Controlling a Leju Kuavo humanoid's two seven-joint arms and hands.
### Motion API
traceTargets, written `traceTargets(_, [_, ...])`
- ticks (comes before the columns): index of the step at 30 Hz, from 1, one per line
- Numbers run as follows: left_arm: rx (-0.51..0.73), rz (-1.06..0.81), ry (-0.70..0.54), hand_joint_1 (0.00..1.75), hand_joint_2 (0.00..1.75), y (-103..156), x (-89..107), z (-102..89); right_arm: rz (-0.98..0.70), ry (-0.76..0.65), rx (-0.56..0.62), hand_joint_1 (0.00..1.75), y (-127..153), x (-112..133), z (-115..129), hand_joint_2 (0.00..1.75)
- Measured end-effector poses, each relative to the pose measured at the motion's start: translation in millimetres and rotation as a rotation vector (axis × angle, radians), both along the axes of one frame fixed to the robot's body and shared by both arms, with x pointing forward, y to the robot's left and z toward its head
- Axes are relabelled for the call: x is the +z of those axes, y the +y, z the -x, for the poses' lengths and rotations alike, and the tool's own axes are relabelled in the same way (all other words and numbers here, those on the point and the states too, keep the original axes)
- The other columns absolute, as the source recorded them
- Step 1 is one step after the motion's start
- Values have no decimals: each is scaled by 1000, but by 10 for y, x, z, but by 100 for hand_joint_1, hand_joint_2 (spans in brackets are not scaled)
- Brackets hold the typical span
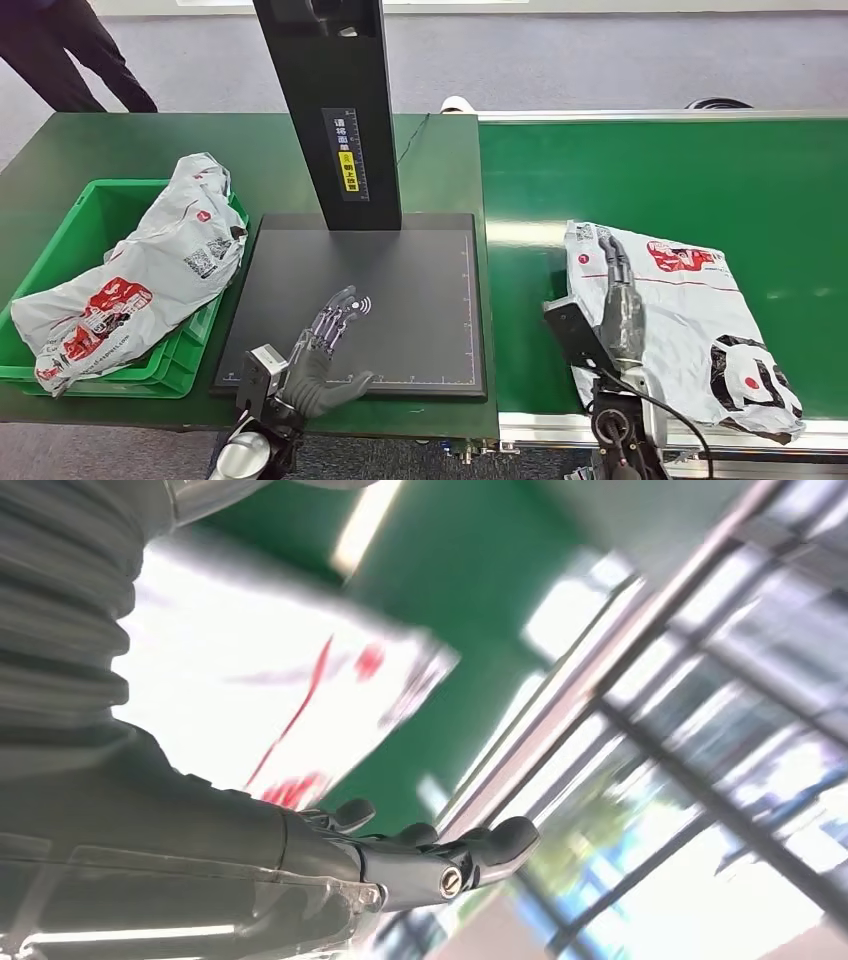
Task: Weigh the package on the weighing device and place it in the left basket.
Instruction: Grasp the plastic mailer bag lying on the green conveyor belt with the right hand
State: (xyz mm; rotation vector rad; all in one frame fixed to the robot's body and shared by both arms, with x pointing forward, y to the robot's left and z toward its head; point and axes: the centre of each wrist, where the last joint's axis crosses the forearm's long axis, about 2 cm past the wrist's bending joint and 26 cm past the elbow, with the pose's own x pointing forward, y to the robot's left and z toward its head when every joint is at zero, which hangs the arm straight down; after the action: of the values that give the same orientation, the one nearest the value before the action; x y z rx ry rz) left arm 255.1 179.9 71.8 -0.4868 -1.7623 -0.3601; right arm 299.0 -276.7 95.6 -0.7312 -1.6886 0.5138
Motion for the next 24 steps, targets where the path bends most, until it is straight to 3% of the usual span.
traceTargets(4, [-2,-6,8,0,175,7,13,-2,113,126,-176,0,-366,-32,-96,175])
traceTargets(10, [-13,-22,18,0,175,-2,32,-19,200,496,-401,0,-811,-329,-23,175])
traceTargets(20, [-16,-29,39,0,175,-46,59,-36,213,748,-415,0,-1005,-516,11,175])
traceTargets(21, [-15,-28,39,0,175,-49,60,-35,212,763,-407,8,-1004,-524,7,175])
traceTargets(24, [-11,-29,41,0,175,-51,55,-28,210,799,-378,139,-999,-535,-1,175])
